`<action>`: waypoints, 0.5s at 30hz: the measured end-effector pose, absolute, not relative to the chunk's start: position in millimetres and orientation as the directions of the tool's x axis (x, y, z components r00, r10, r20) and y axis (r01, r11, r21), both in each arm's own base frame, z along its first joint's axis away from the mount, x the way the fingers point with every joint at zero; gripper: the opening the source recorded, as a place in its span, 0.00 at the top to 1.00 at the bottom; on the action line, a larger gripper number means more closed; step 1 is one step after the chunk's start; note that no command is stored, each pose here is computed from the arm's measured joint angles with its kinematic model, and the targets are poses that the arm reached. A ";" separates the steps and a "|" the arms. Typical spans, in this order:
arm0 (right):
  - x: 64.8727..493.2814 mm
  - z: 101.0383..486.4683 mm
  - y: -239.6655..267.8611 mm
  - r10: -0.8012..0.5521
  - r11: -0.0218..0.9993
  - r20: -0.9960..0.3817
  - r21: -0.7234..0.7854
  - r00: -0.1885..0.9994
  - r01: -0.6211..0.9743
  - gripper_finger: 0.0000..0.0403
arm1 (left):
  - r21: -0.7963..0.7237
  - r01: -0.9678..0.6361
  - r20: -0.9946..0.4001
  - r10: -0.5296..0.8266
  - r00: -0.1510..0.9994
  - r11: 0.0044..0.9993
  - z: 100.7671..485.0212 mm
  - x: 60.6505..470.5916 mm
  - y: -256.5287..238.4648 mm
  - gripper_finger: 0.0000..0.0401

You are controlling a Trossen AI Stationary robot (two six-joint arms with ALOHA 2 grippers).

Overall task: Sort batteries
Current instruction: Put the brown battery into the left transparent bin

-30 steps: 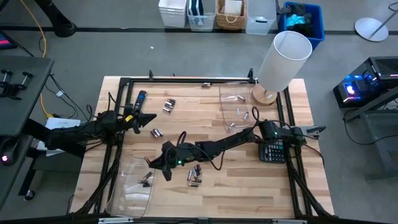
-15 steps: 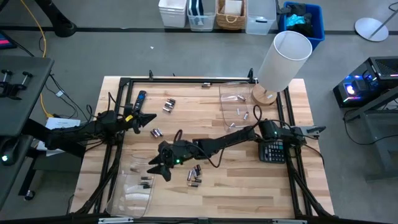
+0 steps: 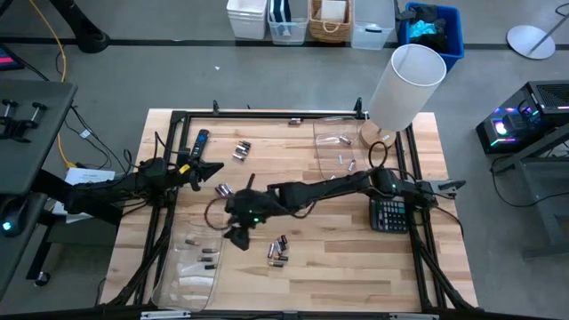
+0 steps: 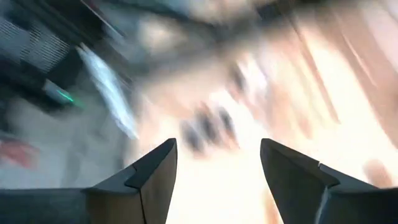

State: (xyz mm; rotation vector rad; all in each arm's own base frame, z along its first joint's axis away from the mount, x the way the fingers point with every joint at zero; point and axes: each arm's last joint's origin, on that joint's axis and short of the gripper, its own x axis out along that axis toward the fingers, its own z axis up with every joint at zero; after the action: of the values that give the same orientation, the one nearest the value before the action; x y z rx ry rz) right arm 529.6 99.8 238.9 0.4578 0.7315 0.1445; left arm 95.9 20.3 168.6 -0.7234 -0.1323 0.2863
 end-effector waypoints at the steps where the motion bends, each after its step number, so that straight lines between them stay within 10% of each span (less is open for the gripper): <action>1: 522.6 231.3 100.1 0.264 0.902 -0.692 0.423 0.672 0.081 0.44 | -0.669 -0.212 0.021 0.303 0.953 0.713 168.7 95.9 20.3 1.00; 7: 472.2 207.2 115.8 0.120 0.956 -0.966 0.175 0.229 0.236 0.47 | -0.669 -0.211 0.021 0.303 0.953 0.713 168.7 95.9 20.2 1.00; 15: 443.4 220.8 133.0 0.080 0.962 -0.993 0.100 0.086 0.253 0.48 | -0.669 -0.212 0.021 0.303 0.953 0.713 168.7 95.9 20.2 1.00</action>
State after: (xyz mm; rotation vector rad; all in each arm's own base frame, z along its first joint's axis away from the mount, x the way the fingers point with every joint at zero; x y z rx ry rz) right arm 443.4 133.0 220.8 0.2726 1.4849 -0.1311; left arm 95.9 20.2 168.7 -0.7234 -0.1325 0.2859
